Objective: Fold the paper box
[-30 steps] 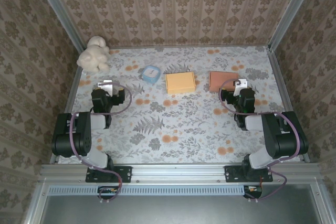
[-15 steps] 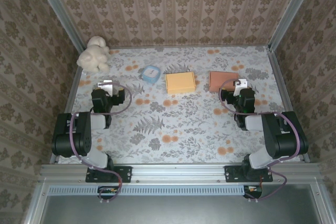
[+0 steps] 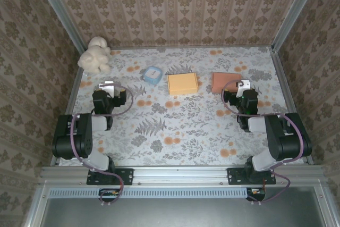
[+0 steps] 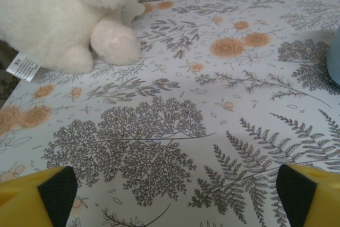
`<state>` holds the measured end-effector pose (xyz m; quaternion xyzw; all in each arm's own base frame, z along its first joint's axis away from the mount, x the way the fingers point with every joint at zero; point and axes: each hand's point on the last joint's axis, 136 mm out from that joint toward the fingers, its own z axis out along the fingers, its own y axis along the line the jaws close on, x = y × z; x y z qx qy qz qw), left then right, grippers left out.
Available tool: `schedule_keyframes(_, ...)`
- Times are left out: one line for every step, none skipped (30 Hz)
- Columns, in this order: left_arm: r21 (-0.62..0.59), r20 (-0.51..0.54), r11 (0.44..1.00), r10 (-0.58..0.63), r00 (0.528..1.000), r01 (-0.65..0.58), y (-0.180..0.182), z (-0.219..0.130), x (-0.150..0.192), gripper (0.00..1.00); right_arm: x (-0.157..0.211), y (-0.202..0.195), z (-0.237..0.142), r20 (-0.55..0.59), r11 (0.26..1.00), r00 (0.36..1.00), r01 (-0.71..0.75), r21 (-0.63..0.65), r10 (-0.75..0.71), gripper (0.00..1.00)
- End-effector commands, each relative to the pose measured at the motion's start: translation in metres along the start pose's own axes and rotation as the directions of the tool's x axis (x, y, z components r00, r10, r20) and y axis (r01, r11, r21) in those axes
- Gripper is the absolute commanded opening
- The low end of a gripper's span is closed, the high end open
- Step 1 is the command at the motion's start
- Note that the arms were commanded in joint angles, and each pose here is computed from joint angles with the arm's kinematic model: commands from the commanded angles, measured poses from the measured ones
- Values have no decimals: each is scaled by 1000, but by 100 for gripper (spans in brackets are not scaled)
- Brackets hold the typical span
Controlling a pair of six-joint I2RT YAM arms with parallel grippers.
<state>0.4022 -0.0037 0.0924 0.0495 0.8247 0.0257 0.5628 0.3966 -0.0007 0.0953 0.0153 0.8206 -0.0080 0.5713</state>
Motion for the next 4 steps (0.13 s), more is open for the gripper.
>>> schedule_keyframes(10, 3, 1000, -7, 1000, 7, -4, -1, -1, 100, -3, -4, 2, 4, 1000, 1000, -11, 18, 11, 100)
schedule_keyframes(13, 4, 1000, -14, 1000, 14, -3, -2, -1, 100, -4, -4, 2, 4, 1000, 1000, -11, 19, 11, 100)
schedule_keyframes(12, 6, 1000, -13, 1000, 13, -3, -2, -1, 100, -4, -4, 2, 4, 1000, 1000, -11, 19, 11, 100)
schedule_keyframes(12, 8, 1000, -11, 1000, 11, -2, -3, -1, 100, -4, -4, 2, 5, 1000, 1000, -11, 18, 11, 100)
